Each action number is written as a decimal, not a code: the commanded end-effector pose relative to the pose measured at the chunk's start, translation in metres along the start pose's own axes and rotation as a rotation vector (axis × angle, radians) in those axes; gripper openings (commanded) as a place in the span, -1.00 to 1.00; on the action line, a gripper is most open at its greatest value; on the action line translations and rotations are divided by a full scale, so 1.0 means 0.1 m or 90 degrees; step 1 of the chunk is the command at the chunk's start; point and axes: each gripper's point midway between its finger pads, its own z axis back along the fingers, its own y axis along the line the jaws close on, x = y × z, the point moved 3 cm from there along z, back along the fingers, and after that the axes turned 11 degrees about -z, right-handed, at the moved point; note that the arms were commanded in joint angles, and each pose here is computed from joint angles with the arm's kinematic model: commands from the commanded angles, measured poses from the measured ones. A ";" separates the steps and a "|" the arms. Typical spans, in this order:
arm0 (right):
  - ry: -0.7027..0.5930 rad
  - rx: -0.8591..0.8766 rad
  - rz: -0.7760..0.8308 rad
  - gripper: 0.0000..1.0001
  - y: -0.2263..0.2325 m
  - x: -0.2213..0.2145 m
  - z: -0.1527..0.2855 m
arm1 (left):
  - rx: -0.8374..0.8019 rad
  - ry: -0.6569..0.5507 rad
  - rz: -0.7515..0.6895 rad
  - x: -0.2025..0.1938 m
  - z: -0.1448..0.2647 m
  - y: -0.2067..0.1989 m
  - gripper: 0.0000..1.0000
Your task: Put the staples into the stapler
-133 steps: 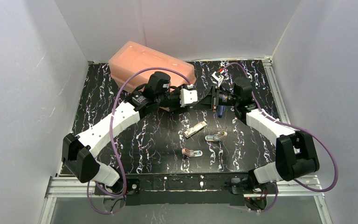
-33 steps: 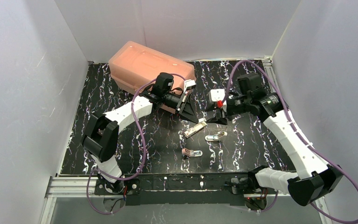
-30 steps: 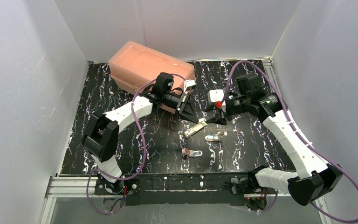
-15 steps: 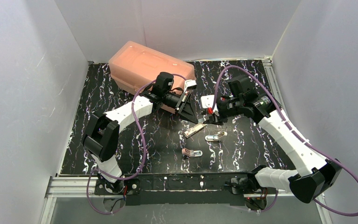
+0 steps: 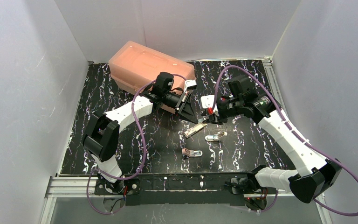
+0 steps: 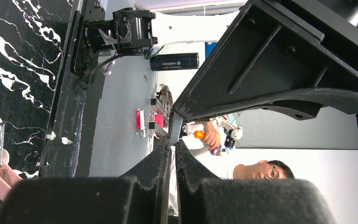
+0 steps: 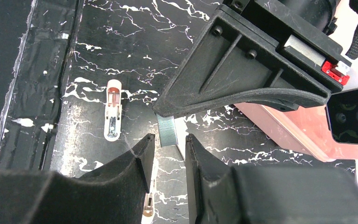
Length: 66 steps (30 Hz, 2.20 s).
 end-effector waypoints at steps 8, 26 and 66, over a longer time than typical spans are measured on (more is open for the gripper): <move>-0.021 0.010 0.019 -0.33 0.04 0.08 -0.02 | -0.019 0.008 -0.020 0.04 0.02 -0.13 -1.00; -0.020 0.005 -0.023 -0.71 0.08 -0.02 -0.07 | 0.033 -0.024 -0.136 0.00 0.06 -0.10 0.03; 0.208 -0.017 -0.241 -0.75 0.62 -1.42 -1.06 | 0.606 -0.126 -0.488 0.04 1.50 -0.17 0.89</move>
